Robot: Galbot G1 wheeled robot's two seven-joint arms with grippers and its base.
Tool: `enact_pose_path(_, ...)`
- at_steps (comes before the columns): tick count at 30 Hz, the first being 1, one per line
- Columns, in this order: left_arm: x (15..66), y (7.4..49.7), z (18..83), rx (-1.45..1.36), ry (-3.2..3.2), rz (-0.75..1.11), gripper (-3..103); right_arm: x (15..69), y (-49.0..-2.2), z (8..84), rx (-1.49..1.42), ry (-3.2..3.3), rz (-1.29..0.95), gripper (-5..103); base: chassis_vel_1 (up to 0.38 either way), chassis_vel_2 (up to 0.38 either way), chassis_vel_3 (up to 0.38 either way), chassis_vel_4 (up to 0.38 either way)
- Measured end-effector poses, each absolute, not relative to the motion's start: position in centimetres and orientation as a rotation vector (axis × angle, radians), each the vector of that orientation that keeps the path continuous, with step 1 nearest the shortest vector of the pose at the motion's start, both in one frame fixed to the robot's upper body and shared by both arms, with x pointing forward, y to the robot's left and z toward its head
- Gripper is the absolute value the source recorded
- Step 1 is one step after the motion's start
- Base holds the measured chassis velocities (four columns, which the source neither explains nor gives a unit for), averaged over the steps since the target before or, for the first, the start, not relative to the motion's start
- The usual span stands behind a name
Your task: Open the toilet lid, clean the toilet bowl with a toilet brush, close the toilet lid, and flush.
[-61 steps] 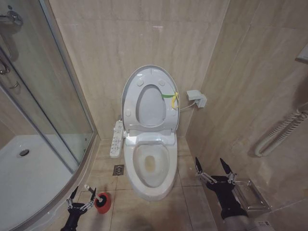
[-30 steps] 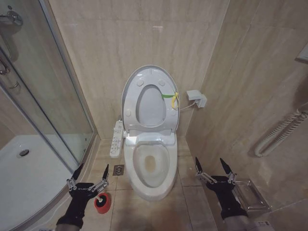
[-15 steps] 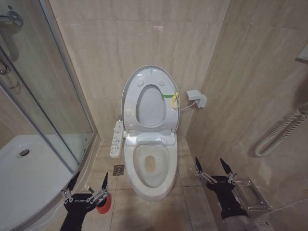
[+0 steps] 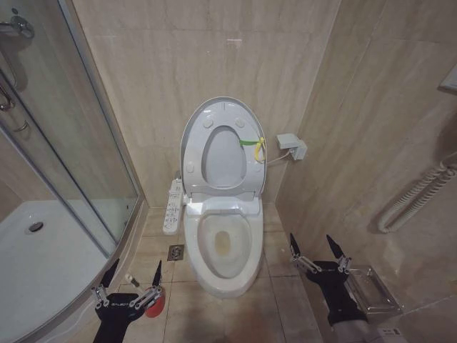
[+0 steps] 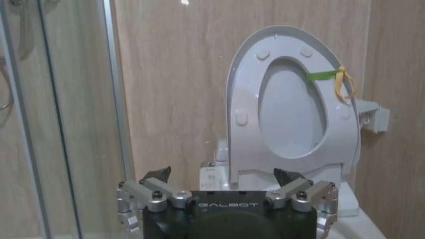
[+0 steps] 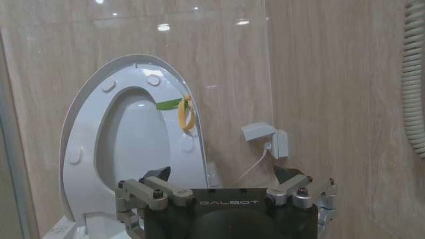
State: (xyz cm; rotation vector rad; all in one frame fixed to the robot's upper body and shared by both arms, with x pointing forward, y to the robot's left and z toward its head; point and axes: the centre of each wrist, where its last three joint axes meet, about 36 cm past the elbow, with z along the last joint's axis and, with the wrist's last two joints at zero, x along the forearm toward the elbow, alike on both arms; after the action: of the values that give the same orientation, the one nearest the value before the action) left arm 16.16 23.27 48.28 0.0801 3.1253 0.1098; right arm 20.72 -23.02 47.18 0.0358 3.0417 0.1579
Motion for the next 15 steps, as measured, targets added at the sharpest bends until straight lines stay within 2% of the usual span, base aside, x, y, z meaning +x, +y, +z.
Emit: enact_pose_path(15,15.87,23.23,48.13,0.088,3.037,0.253,100,20.72,-23.02,47.18,0.036,3.042,0.158,100,0.000,0.000,0.000,0.000)
